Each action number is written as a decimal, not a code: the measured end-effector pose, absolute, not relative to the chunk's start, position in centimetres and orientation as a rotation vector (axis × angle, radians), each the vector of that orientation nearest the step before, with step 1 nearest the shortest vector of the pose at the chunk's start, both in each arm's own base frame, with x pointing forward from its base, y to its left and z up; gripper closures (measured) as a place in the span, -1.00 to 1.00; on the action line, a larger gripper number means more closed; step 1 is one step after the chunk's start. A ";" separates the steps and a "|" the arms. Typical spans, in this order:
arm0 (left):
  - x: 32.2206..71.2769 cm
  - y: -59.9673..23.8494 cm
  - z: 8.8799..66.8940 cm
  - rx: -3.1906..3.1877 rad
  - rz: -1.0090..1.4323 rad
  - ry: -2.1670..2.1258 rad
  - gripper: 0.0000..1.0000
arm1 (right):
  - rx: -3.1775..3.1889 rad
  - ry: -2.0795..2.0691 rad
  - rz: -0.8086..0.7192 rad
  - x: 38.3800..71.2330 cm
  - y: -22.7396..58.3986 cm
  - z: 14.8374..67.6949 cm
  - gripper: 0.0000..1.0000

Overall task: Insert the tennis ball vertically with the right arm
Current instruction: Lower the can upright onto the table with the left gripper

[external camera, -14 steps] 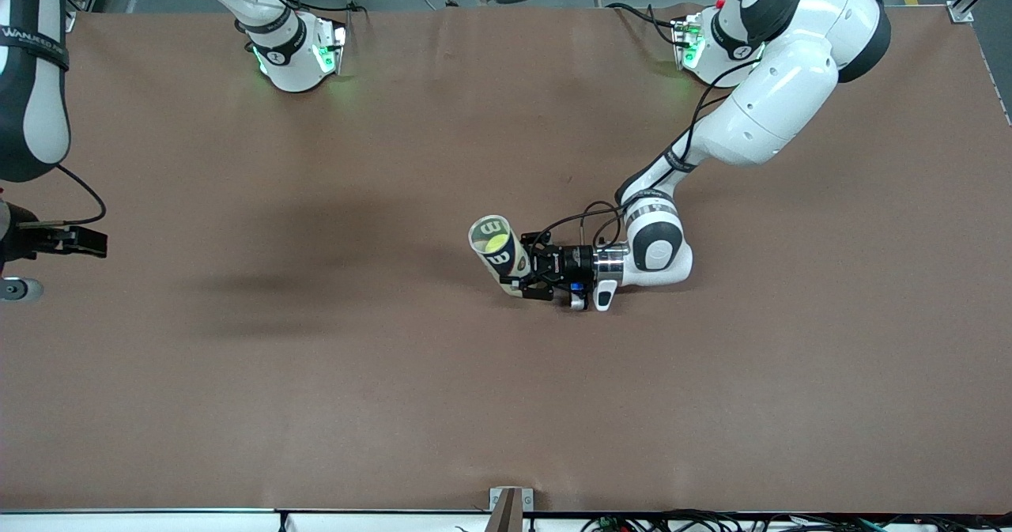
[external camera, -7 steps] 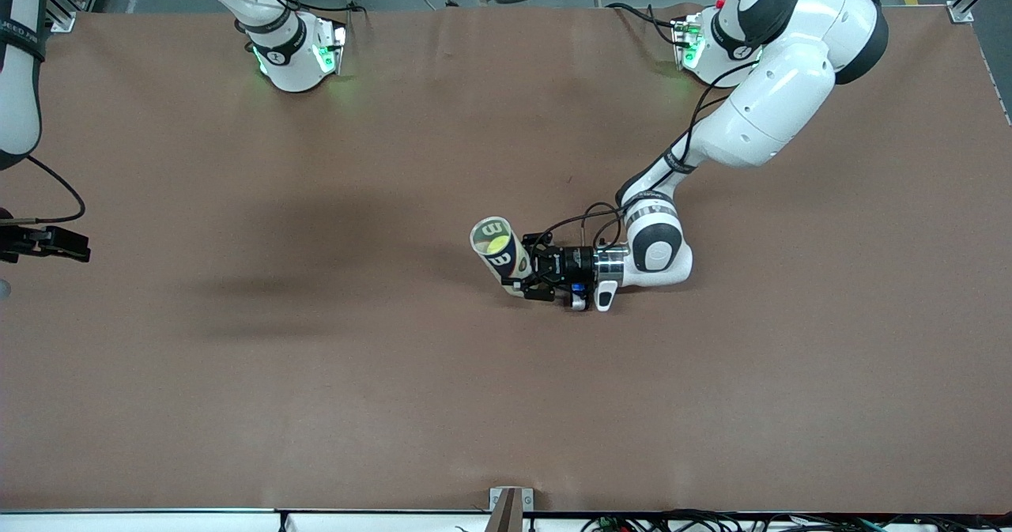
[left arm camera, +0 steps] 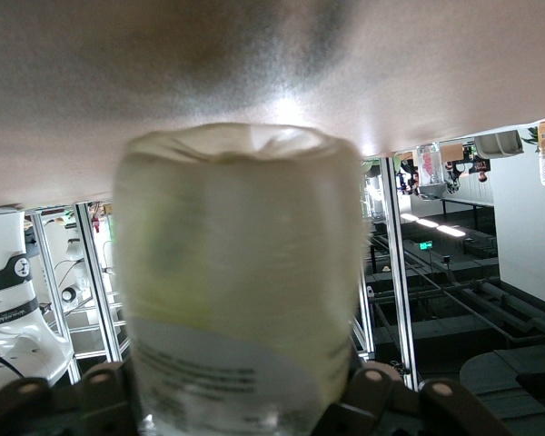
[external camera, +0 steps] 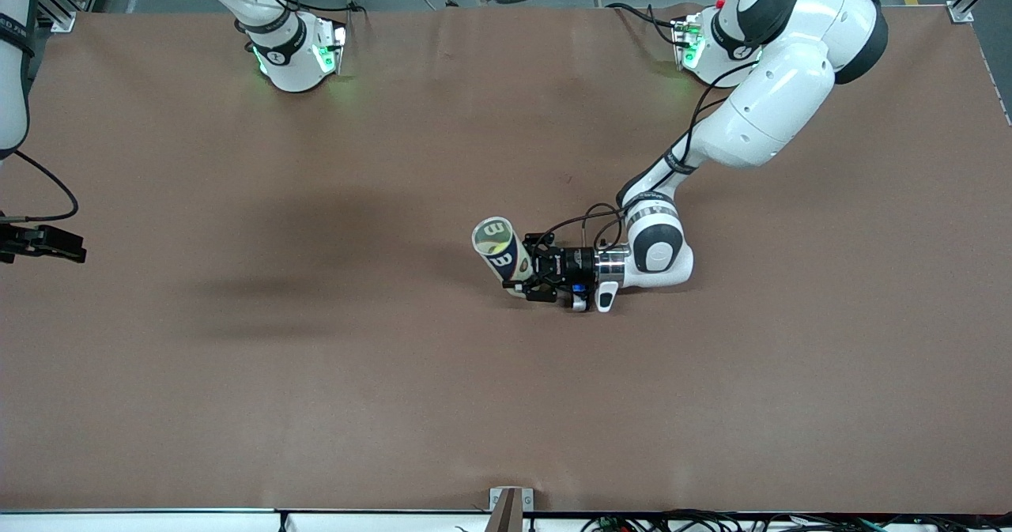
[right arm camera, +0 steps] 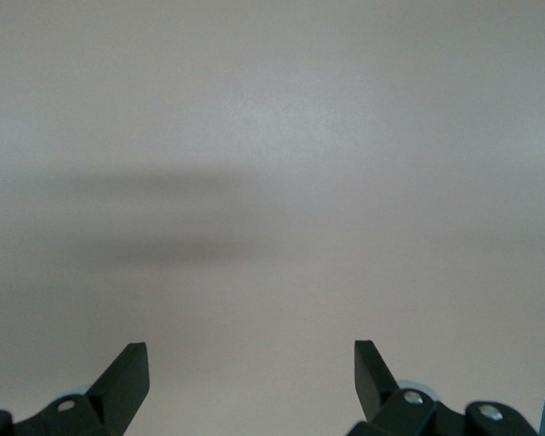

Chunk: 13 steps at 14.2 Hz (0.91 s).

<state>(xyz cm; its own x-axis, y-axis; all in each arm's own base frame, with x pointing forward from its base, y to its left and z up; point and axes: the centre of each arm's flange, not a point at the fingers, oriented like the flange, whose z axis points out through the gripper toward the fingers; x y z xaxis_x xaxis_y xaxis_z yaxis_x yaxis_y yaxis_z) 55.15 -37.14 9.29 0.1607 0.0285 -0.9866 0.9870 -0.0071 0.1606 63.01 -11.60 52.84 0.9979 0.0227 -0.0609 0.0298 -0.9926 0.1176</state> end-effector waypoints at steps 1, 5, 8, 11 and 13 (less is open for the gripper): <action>55.2 -37.1 9.3 1.305 -1.080 1.109 -0.55 | 3.021 0.040 -0.092 63.0 -11.6 52.8 -1.00; 55.4 -36.9 9.3 1.302 -1.081 1.112 -0.92 | 3.022 0.040 -0.094 63.0 -11.6 52.8 -1.00; 55.8 -36.5 9.3 1.302 -1.070 1.114 -0.95 | 3.022 0.043 -0.094 63.0 -11.6 52.8 -1.00; 57.1 -35.4 9.5 1.314 -1.056 1.127 -0.99 | 3.022 0.073 -0.096 63.0 -11.6 52.8 -1.00; 57.7 -34.8 9.7 1.330 -1.068 1.138 -0.99 | 3.022 0.087 -0.096 63.0 -11.6 52.8 -1.00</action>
<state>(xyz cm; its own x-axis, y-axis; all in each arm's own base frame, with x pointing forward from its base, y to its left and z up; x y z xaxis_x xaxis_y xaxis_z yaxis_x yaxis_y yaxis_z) 57.73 -34.85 9.69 0.1533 0.0642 -0.9861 0.9882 -0.0108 0.1529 62.99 -11.57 52.83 0.9963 0.0535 -0.0667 0.0609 -0.9915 0.1149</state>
